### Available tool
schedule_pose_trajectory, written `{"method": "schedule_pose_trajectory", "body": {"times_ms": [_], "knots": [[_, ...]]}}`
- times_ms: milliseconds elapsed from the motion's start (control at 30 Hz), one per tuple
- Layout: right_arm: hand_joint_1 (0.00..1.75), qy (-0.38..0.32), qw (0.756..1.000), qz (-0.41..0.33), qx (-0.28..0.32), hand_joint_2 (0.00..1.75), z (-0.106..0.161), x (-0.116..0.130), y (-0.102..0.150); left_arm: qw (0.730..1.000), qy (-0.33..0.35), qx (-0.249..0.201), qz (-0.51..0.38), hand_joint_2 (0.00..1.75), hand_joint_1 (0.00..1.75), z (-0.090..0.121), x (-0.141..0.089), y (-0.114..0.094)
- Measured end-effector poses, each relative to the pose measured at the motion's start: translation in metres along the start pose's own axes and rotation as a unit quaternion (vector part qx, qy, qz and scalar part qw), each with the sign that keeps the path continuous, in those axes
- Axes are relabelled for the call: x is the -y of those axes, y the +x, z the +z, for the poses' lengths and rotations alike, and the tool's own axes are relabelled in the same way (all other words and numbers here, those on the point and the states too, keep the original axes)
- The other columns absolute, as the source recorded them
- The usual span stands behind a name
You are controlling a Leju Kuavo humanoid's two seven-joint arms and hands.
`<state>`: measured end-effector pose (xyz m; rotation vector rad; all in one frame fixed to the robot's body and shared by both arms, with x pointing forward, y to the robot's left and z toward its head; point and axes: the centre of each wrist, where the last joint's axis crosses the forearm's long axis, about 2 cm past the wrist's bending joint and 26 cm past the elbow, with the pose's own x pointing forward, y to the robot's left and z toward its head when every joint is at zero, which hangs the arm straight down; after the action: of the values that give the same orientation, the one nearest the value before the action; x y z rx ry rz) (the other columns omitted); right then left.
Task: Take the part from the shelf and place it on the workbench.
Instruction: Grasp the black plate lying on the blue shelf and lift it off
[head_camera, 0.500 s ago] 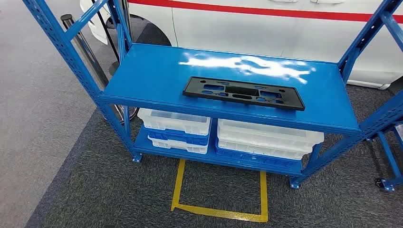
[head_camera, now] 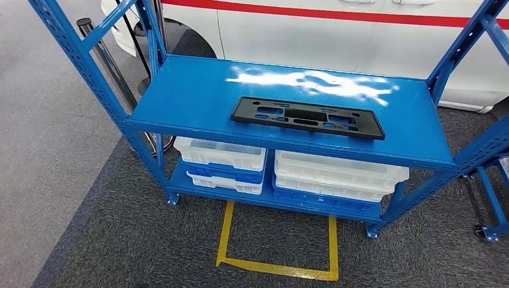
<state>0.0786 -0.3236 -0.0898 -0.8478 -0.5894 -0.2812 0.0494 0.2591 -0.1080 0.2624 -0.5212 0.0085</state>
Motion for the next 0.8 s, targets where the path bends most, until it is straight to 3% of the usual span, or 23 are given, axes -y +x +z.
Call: {"method": "schedule_pose_trajectory", "body": {"times_ms": [200,400,600,800], "knots": [[0.0,-0.041,0.994,0.005,0.104,0.0,-0.008,0.011,0.022,1.0,-0.007,0.006,-0.011,0.0,0.0,0.001,0.003,0.001],[0.0,-0.067,0.973,0.01,0.222,0.0,-0.007,0.017,0.053,1.0,-0.014,0.013,-0.017,0.0,0.0,0.002,0.007,0.002],[0.0,-0.062,0.935,0.012,0.349,0.0,0.005,0.012,0.094,0.999,-0.023,0.019,-0.029,0.0,0.0,0.002,0.01,0.003],[0.0,-0.037,0.881,0.002,0.471,0.0,0.029,-0.005,0.144,0.998,-0.033,0.028,-0.042,0.0,0.0,0.001,0.013,0.007]]}}
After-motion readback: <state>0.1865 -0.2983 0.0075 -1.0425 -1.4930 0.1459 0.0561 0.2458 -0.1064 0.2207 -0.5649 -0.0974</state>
